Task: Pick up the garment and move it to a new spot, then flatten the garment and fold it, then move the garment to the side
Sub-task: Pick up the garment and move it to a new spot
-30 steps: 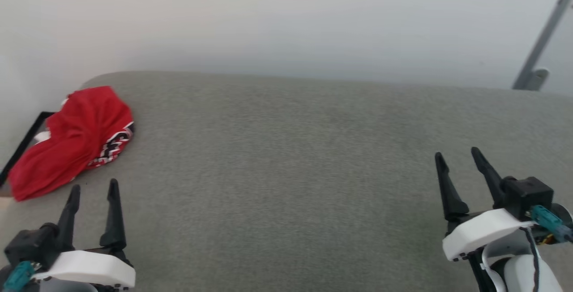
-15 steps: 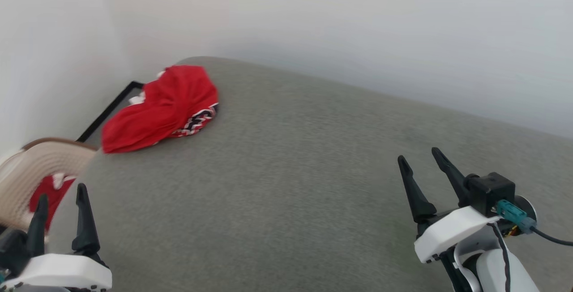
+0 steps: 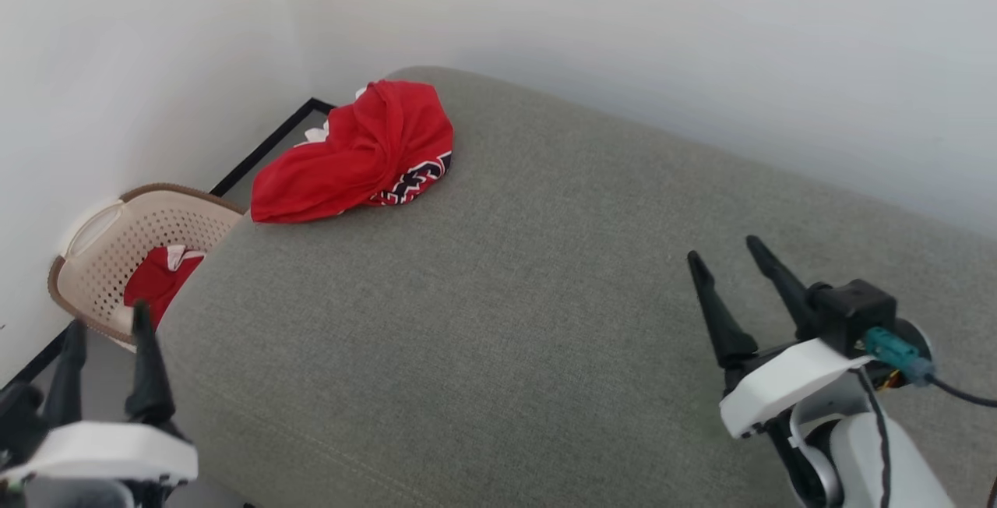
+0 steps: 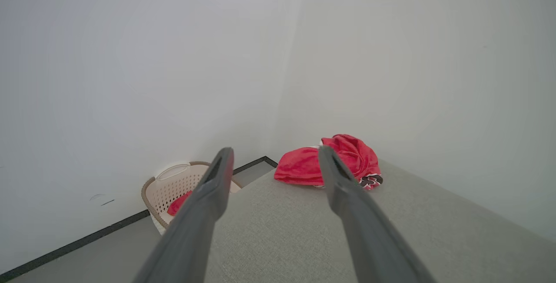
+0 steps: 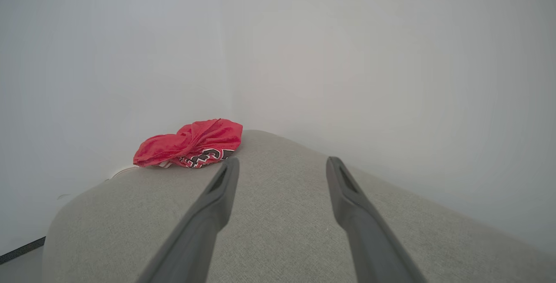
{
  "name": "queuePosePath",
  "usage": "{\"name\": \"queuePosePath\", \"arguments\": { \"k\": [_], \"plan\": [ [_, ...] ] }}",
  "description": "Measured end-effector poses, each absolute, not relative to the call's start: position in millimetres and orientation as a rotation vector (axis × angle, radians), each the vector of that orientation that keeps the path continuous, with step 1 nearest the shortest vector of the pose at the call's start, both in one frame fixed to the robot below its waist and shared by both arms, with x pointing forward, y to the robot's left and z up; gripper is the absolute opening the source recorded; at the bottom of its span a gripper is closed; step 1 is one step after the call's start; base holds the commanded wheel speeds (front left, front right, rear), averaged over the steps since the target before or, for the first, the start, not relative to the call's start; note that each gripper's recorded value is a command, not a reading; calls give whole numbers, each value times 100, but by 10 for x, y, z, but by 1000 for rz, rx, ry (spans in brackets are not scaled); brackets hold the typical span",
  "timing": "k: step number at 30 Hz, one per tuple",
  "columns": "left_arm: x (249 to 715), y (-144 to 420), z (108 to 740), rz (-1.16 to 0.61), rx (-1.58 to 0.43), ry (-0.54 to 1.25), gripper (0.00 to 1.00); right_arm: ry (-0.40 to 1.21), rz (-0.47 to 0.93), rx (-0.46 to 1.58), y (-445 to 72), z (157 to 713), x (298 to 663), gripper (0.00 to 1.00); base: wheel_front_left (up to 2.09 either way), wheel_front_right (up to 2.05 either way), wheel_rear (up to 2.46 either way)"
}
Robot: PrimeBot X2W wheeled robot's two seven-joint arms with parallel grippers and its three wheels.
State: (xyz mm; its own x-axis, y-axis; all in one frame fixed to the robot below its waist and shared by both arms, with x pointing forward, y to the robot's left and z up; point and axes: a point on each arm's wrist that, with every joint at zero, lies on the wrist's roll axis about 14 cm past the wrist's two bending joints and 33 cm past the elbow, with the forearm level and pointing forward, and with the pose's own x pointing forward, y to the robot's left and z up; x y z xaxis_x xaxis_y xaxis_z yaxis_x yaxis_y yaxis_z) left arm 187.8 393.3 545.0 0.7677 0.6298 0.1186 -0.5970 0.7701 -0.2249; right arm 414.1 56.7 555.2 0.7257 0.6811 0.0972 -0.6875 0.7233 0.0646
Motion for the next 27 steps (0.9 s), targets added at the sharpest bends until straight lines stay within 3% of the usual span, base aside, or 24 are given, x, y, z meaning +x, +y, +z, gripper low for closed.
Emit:
{"name": "queuePosePath", "arguments": {
  "k": [9,27],
  "plan": [
    [2497,3988,5636,576,-161,-207,100,-59,682,84,301,5485,4439,100,0,0,0],
    [4372,4280,5478,440,-121,-55,100,-11,557,48,-244,5119,5127,100,0,0,0]
  ]
}}
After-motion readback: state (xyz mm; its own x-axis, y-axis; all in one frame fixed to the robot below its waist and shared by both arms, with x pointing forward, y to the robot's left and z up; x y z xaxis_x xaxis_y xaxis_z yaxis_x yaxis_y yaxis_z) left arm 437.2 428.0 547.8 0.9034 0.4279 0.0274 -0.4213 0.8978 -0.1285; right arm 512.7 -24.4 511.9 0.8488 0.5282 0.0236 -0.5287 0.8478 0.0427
